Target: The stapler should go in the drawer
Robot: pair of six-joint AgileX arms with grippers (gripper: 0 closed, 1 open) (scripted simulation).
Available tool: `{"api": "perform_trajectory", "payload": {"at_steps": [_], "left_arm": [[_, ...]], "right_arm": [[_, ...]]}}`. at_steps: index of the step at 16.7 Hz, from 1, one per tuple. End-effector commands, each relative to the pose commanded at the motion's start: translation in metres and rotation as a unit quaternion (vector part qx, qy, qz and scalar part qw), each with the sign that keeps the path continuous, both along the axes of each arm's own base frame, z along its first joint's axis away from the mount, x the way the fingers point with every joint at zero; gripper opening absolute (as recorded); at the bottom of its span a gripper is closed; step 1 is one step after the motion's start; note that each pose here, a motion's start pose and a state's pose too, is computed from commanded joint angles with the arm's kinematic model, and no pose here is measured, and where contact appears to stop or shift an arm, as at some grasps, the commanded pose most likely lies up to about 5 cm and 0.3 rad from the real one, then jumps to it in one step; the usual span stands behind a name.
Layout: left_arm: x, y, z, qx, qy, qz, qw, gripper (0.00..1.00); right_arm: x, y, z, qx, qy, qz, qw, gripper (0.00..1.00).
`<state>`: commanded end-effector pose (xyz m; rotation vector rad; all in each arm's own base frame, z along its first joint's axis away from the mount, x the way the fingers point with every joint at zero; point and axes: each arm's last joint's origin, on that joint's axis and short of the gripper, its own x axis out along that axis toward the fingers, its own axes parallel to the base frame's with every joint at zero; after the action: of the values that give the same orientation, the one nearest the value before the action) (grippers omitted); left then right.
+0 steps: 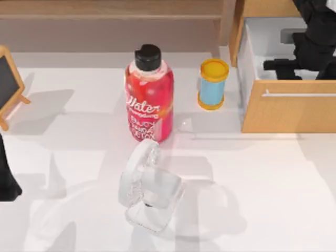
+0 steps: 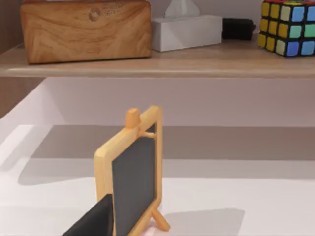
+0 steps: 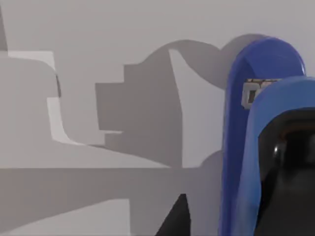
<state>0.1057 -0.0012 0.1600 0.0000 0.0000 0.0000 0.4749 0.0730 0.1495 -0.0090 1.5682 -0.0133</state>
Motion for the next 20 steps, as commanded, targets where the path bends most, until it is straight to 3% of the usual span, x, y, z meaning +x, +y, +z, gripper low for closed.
{"api": "perform_trajectory", "payload": {"at_steps": [2, 3, 14, 20], "left_arm": [[0.000, 0.000, 0.000, 0.000, 0.000, 0.000, 1.000, 1.00], [0.000, 0.000, 0.000, 0.000, 0.000, 0.000, 1.000, 1.00], [0.000, 0.000, 0.000, 0.000, 0.000, 0.000, 1.000, 1.00], [0.000, 0.000, 0.000, 0.000, 0.000, 0.000, 1.000, 1.00]], "right_arm": [[0.000, 0.000, 0.000, 0.000, 0.000, 0.000, 1.000, 0.98], [0.000, 0.000, 0.000, 0.000, 0.000, 0.000, 1.000, 1.00], [-0.001, -0.001, 0.000, -0.001, -0.007, 0.005, 1.000, 1.00], [-0.015, 0.003, 0.005, -0.022, -0.115, 0.094, 0.989, 1.00]]}}
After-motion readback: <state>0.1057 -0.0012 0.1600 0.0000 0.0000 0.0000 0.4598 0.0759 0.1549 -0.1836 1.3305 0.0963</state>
